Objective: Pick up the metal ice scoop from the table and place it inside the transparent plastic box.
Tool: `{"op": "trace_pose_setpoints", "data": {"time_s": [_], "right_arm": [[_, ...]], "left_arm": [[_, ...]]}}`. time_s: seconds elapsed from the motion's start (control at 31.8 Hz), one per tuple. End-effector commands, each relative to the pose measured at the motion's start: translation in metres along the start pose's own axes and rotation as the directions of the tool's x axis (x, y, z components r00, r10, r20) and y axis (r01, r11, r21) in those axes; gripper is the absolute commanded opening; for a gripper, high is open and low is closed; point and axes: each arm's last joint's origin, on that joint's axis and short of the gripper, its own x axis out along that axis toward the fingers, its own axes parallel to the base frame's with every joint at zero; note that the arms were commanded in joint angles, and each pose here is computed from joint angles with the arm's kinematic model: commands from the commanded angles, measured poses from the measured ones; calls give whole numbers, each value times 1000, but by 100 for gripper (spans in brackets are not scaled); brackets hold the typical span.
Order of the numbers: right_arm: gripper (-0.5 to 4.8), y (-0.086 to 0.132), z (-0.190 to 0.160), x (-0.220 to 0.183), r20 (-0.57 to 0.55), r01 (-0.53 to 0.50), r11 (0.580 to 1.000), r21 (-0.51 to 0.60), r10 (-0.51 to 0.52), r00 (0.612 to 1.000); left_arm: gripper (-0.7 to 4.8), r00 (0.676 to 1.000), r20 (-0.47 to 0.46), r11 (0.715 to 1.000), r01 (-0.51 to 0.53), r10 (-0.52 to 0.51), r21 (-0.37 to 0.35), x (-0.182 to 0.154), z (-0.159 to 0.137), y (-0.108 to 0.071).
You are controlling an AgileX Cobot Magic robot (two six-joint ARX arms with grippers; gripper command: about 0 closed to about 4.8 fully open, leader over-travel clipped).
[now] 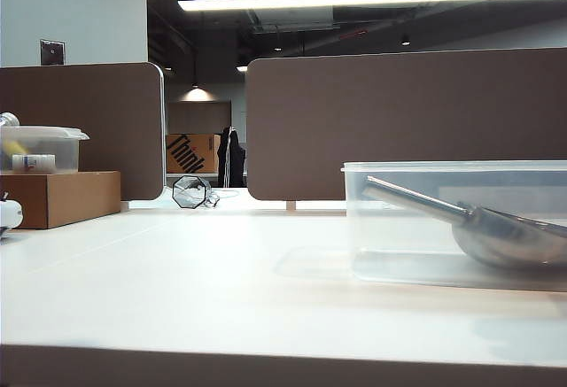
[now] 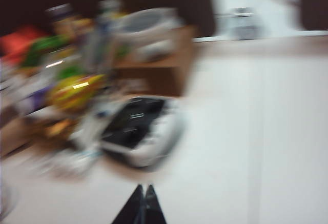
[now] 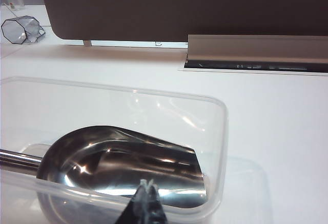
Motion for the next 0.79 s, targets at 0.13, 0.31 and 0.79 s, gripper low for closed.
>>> {"op": "trace_pose_setpoints", "data": {"time_s": [0.13,0.31,0.79], "right_arm": [[-1,0,2,0,18,-1,1000,-2,1,1000],[-1,0,2,0,18,0,1000,-2,0,1000],[-1,0,2,0,18,0,1000,-2,0,1000]], "left_arm": [[-4,883,-84,724,-429,461,-540,26,-14,39],[-4,785,-109,568,-529,610,-630,17,-27,62],[-4,931,366,868,173,11,-465,44,-73,35]]}}
